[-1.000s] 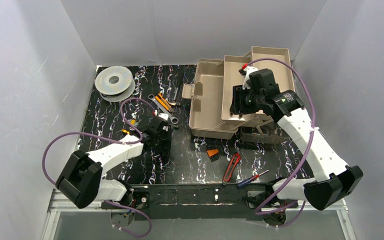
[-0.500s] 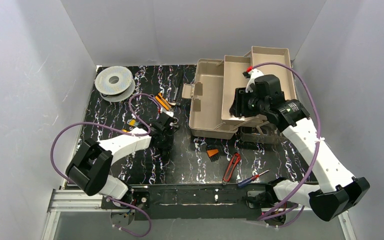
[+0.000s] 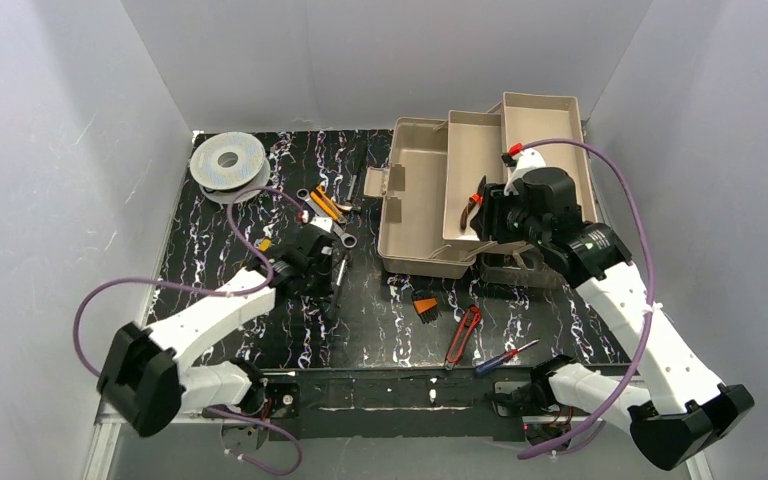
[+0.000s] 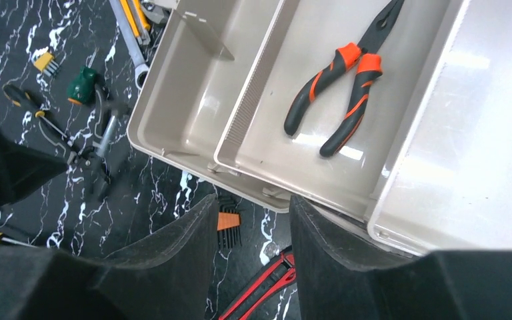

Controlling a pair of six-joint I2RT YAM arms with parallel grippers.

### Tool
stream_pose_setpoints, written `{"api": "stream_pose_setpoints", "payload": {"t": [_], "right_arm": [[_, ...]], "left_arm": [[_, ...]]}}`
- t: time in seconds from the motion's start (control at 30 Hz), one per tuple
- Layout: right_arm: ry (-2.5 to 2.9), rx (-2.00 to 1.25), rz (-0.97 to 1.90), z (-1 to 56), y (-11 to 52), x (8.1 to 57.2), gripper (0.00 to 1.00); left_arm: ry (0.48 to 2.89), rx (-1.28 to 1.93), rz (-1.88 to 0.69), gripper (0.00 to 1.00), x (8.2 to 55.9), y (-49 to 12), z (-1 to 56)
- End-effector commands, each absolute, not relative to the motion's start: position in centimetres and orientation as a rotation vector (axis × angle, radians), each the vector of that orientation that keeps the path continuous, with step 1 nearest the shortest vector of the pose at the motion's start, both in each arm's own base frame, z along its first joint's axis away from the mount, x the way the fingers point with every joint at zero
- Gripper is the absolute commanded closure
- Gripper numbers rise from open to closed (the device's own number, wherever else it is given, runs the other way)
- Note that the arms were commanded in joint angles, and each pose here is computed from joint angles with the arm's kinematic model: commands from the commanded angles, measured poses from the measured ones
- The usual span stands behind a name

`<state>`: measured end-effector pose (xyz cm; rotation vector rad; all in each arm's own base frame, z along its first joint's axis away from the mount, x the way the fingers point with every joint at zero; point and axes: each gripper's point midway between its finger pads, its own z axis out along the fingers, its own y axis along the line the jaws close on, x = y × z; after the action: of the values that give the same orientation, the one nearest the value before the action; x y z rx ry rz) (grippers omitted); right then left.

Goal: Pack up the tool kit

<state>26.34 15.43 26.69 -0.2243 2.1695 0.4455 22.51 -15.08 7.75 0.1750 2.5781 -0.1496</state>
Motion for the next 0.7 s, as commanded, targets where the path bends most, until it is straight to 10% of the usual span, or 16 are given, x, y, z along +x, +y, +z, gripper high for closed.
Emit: {"api": "stream_pose_setpoints", "payload": {"t": [0.0,0.67], "right_arm": [[2.036,-0.181,0.444,29.0,15.2,27.6,0.5],[2.043,-0.173,0.476,27.3,15.3,26.8,0.52]], "left_arm": [[2.53,0.072,-0.196,1.0,21.3,-14.3,11.1],[2.104,0.046,-0.558,1.0,24.7,-18.2,24.9]]}}
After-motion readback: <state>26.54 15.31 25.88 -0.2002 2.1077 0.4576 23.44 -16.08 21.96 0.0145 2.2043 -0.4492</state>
